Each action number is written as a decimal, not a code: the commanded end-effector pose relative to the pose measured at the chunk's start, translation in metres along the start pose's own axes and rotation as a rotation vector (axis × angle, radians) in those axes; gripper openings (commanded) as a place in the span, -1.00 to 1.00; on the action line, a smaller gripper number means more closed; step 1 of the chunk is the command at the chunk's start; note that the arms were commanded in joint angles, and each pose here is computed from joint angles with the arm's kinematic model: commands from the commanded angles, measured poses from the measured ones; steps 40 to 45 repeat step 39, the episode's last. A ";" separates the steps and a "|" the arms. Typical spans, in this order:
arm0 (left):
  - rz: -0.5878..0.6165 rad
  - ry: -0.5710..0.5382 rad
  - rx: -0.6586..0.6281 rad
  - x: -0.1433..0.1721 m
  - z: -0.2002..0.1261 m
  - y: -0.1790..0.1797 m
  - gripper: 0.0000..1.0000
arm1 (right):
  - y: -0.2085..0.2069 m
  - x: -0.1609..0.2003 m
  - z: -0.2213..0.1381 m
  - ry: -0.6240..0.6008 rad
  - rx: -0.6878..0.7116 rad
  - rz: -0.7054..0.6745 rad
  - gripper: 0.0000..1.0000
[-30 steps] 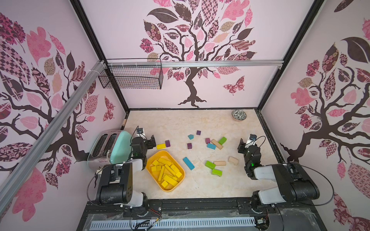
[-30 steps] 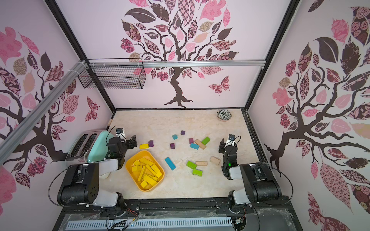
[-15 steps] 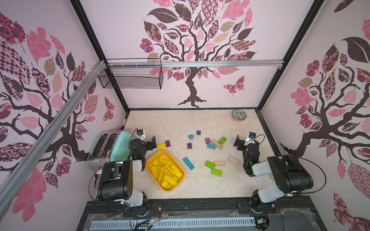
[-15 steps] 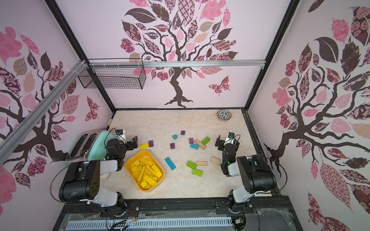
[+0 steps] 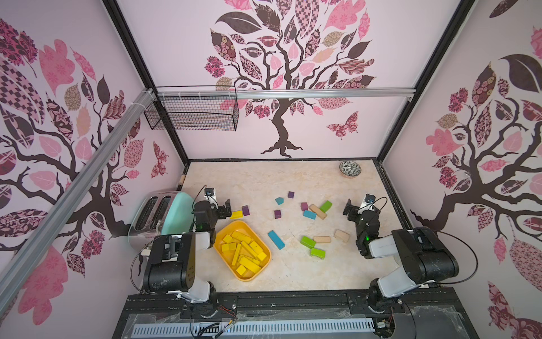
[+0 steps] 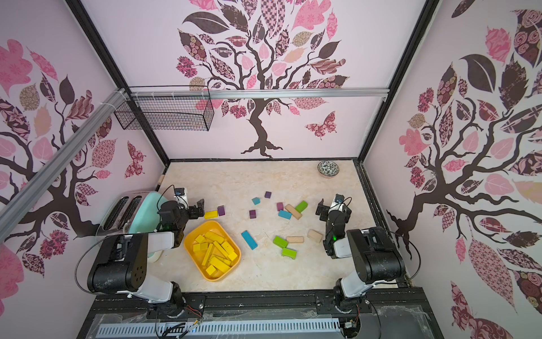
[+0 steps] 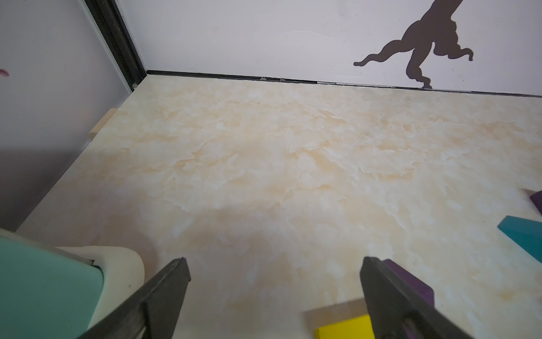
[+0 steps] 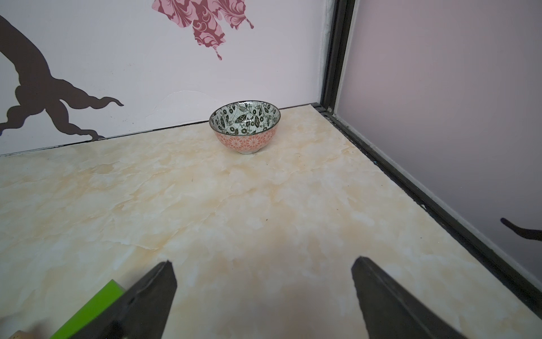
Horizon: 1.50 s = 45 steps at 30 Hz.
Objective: Pick out the yellow building blocks
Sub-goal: Reset both arms
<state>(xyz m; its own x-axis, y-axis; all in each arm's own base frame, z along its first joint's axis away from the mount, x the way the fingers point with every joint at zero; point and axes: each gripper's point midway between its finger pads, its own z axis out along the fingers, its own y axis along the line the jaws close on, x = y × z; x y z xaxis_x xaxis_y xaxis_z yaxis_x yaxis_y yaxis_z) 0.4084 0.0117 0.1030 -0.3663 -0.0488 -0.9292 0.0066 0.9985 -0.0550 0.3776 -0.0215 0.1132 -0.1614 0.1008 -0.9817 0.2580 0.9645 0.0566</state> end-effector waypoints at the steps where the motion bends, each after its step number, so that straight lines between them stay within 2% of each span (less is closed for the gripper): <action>1: 0.016 -0.011 -0.009 -0.004 0.001 0.000 0.95 | -0.003 -0.002 0.001 -0.001 0.017 0.006 0.99; 45: 0.030 -0.007 -0.033 -0.004 0.001 -0.001 0.95 | -0.003 -0.002 0.002 -0.003 0.017 0.006 0.99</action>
